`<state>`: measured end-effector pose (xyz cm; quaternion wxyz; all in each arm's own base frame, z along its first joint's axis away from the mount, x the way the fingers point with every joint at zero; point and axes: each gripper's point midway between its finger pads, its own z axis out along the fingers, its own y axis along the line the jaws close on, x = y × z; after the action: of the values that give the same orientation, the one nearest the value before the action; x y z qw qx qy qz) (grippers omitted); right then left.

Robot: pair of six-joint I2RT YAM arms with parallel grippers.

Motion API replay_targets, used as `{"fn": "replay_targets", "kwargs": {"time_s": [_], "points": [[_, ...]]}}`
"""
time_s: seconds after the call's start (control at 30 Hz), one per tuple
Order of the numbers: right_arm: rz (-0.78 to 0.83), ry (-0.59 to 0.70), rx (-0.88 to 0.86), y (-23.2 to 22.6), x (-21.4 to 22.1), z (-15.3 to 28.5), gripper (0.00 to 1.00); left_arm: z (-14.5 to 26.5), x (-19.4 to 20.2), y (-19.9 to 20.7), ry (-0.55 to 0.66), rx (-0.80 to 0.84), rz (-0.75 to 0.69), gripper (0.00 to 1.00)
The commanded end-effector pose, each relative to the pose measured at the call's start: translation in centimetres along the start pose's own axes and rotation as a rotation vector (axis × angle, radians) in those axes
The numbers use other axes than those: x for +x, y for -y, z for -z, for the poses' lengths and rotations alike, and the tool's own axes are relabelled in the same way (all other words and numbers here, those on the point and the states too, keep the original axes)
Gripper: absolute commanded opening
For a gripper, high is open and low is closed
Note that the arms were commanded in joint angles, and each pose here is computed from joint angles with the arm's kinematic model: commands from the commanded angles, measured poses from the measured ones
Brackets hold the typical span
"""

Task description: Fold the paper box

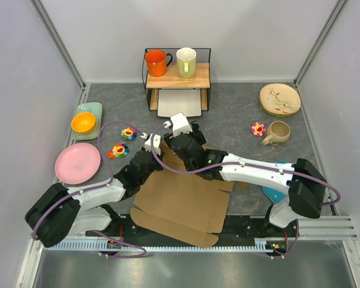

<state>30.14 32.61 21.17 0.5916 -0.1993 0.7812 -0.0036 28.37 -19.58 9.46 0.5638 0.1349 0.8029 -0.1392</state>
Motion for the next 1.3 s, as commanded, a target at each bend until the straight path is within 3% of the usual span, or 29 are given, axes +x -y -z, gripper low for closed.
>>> {"fn": "replay_targets", "kwargs": {"time_s": [0.0, 0.33, 0.37, 0.43, 0.6, 0.67, 0.7, 0.73, 0.77, 1.0, 1.27], "points": [[0.027, -0.055, -0.072, -1.3, 2.1, 0.2, 0.81, -1.0, -0.4, 0.4, 0.023, 0.008, 0.007, 0.02], [0.019, -0.075, -0.1, -2.0, 2.6, 0.2, 0.8, -2.5, 1.4, 0.7, -0.038, -0.005, 0.024, 0.04], [0.018, -0.076, -0.102, -2.0, 2.7, 0.3, 0.8, -2.7, 1.6, 0.8, -0.051, -0.008, 0.032, 0.19], [0.024, -0.082, -0.103, -2.0, 3.0, 0.2, 0.8, -3.0, 1.7, 0.8, -0.058, -0.02, 0.047, 0.37], [0.036, -0.086, -0.09, -1.6, 3.2, 0.3, 0.8, -3.1, 0.4, 0.8, -0.019, -0.034, 0.104, 0.45], [0.041, -0.088, -0.089, -1.6, 3.4, 0.3, 0.8, -3.0, -0.3, 0.9, -0.003, -0.028, 0.09, 0.39], [0.04, -0.088, -0.089, -1.6, 3.4, 0.3, 0.8, -3.1, -0.5, 1.0, 0.003, -0.024, 0.081, 0.31], [0.038, -0.087, -0.092, -1.6, 3.4, 0.4, 0.8, -3.2, -0.5, 0.9, 0.006, -0.028, 0.077, 0.09], [0.04, -0.09, -0.091, -1.6, 3.5, 0.3, 0.8, -3.3, -0.4, 0.7, 0.002, -0.036, 0.069, 0.02], [0.038, -0.082, -0.089, -1.4, 3.1, 0.5, 0.8, -2.4, 0.8, -1.5, -0.03, -0.146, 0.048, 0.02], [0.006, -0.065, -0.089, -1.3, 2.1, 0.8, 0.8, -1.9, 0.5, -1.8, -0.053, -0.155, 0.027, 0.02]]}}
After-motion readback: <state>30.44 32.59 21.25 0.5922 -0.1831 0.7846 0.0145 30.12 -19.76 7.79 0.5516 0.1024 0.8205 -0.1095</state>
